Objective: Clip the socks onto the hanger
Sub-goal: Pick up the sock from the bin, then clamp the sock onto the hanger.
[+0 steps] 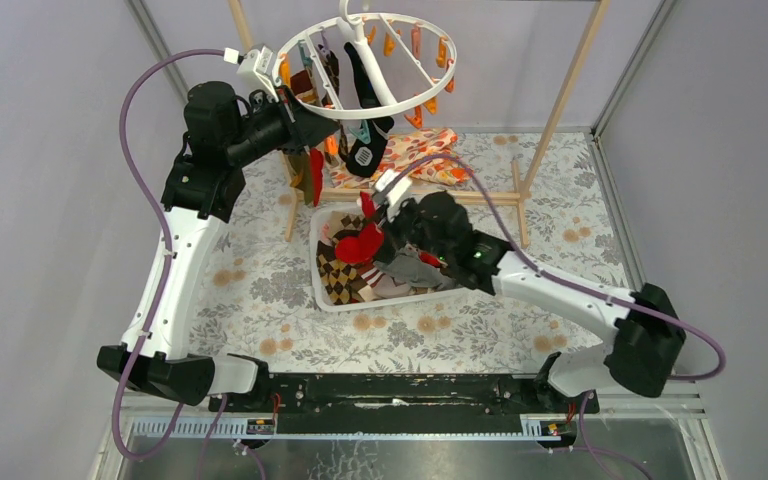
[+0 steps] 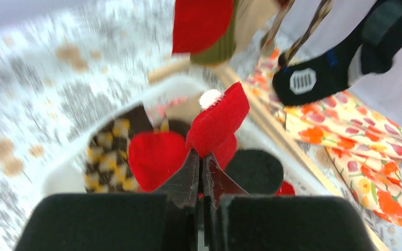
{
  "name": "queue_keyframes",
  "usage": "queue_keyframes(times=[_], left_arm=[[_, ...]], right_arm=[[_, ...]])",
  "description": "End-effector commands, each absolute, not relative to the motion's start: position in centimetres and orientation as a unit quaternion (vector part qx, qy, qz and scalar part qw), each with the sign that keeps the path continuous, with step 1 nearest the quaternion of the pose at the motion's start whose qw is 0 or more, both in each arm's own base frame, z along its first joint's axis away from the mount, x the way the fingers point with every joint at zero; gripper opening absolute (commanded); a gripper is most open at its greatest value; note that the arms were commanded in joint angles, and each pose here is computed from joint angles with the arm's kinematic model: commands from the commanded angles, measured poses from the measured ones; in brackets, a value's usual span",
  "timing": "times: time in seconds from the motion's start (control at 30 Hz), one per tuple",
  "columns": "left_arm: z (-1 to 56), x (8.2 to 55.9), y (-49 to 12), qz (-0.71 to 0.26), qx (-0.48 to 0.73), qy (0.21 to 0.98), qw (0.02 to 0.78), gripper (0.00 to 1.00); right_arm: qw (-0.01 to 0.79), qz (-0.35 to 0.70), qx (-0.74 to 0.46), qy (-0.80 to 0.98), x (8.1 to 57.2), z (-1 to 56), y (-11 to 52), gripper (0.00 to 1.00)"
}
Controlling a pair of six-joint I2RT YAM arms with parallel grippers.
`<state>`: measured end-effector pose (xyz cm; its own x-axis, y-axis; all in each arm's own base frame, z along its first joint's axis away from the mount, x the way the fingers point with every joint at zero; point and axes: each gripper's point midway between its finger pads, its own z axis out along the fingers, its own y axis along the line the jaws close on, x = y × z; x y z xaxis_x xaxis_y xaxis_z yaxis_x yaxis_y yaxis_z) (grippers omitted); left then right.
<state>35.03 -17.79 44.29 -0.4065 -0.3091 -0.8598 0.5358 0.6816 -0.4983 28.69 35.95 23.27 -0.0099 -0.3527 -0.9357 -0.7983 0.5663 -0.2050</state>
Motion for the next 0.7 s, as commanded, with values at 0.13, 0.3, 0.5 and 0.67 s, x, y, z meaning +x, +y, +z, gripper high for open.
queue_keyframes(times=[0.13,0.3,0.5,0.67], left_arm=[[45.2,34.7,-17.8,-0.396,0.086,0.735,0.544,0.06],[45.2,34.7,-17.7,-0.395,0.084,0.735,0.545,0.06],[44.8,34.8,-17.7,-0.393,0.082,0.738,0.543,0.06],[44.7,35.0,-17.6,-0.388,0.079,0.738,0.546,0.05]], right_arm=[[0.669,0.392,-0.209,0.596,28.2,37.2,36.3,0.00],[0.671,0.433,-0.158,0.581,28.9,39.0,37.2,0.00],[0.677,0.448,-0.139,0.568,29.5,40.4,38.4,0.00],[0.686,0.460,-0.109,0.553,29.6,41.5,38.6,0.00]])
